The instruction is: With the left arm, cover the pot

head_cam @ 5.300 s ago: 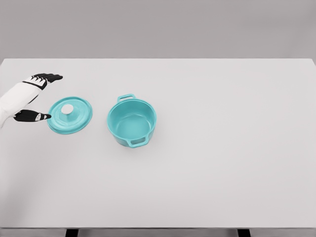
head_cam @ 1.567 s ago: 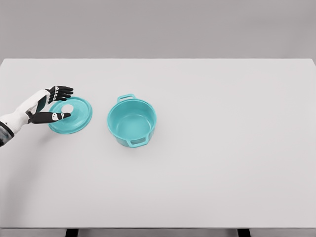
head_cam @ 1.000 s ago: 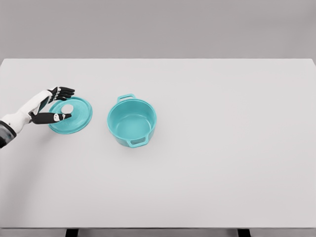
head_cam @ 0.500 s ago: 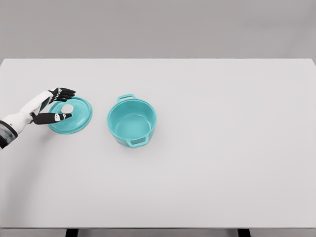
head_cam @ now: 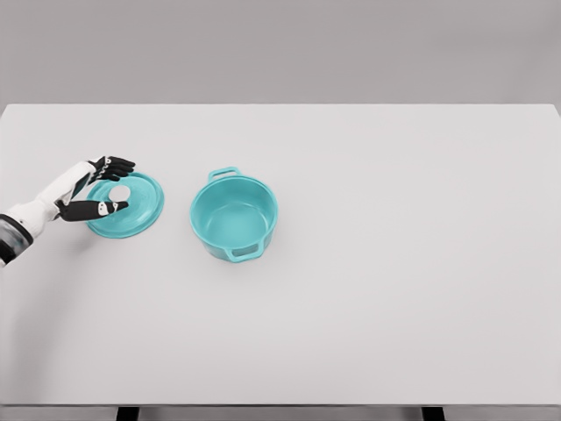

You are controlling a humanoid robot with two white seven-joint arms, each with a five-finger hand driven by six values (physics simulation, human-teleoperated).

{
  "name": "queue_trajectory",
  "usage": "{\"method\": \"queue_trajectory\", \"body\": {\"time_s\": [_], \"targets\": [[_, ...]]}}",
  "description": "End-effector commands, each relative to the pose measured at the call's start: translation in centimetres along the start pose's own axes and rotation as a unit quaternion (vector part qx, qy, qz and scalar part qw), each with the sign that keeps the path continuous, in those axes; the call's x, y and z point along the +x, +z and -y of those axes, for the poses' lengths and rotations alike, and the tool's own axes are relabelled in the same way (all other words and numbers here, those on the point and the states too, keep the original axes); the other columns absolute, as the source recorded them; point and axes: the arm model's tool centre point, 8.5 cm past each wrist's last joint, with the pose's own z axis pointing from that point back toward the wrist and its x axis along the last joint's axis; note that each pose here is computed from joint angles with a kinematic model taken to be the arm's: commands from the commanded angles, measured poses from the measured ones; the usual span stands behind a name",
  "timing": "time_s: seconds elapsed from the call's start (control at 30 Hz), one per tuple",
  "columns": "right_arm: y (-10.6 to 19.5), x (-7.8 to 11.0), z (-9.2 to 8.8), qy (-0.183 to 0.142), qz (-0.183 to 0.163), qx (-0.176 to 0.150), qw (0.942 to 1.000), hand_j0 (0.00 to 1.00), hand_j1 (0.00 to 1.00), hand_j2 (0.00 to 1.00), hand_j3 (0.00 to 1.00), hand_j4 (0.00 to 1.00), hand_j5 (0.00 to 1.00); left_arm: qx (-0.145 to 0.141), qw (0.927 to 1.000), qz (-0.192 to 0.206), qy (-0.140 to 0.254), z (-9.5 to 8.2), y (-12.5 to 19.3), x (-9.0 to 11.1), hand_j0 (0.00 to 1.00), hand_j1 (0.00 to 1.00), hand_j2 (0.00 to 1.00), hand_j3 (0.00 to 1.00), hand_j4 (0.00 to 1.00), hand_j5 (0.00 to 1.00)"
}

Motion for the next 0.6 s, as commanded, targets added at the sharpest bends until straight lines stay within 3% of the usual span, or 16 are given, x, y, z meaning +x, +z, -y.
{"method": "queue_trajectory", "body": {"time_s": [0.0, 0.57], "targets": [[0.00, 0.00, 0.00, 0.000, 0.000, 0.000, 1.0000, 1.00, 1.00, 1.00, 1.00, 1.00, 1.00, 0.007, 1.0000, 0.001, -0.005, 0.05, -0.27, 0.17, 0.74, 0.74, 0.74, 0.74, 0.74, 0.74], [0.00, 0.02, 0.00, 0.000, 0.001, 0.000, 1.0000, 1.00, 1.00, 1.00, 1.00, 1.00, 1.00, 0.008, 0.9999, -0.002, -0.012, 0.03, -0.25, 0.10, 0.75, 0.75, 0.75, 0.75, 0.75, 0.75]]}}
